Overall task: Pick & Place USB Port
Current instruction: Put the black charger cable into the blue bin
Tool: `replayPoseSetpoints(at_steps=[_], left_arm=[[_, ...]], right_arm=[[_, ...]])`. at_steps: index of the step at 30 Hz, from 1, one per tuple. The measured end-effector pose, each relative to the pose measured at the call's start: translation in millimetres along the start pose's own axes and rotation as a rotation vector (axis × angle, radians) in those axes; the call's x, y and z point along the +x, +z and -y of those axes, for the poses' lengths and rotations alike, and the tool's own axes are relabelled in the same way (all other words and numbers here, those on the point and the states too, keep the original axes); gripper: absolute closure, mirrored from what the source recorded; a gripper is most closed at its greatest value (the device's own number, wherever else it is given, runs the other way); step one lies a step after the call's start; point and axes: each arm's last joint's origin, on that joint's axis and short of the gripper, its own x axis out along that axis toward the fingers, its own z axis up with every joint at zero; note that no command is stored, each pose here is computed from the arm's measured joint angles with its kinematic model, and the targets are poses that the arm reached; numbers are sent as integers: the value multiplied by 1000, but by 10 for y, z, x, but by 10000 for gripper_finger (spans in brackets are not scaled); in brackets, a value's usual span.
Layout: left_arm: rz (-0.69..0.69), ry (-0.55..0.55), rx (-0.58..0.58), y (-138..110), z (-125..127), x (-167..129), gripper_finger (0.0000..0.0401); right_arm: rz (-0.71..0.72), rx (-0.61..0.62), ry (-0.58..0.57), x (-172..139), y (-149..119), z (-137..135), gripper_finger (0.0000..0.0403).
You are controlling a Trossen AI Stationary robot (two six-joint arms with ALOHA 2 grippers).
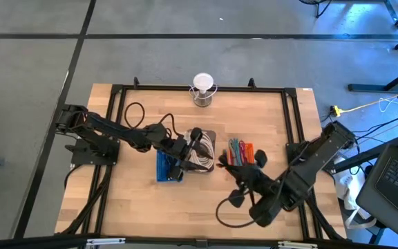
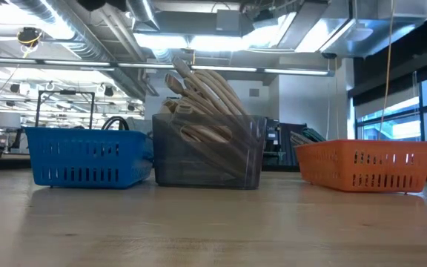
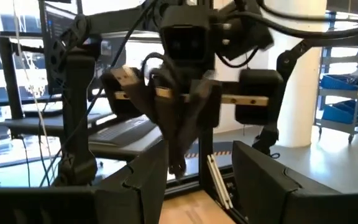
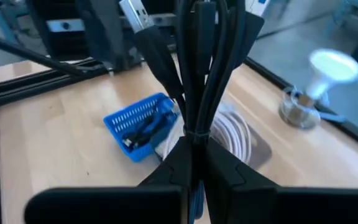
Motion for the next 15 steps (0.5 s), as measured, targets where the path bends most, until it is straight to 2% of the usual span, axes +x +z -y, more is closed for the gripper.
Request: replayPoseSetpoints(at_steps=[8, 15], left_arm=[[-1, 0, 2, 18, -4, 11, 232], [-8, 1, 0, 10, -4, 11, 232]], right_arm=[[9, -93, 78, 210, 265, -51, 386], [-35, -78, 118, 424, 390, 7, 386]])
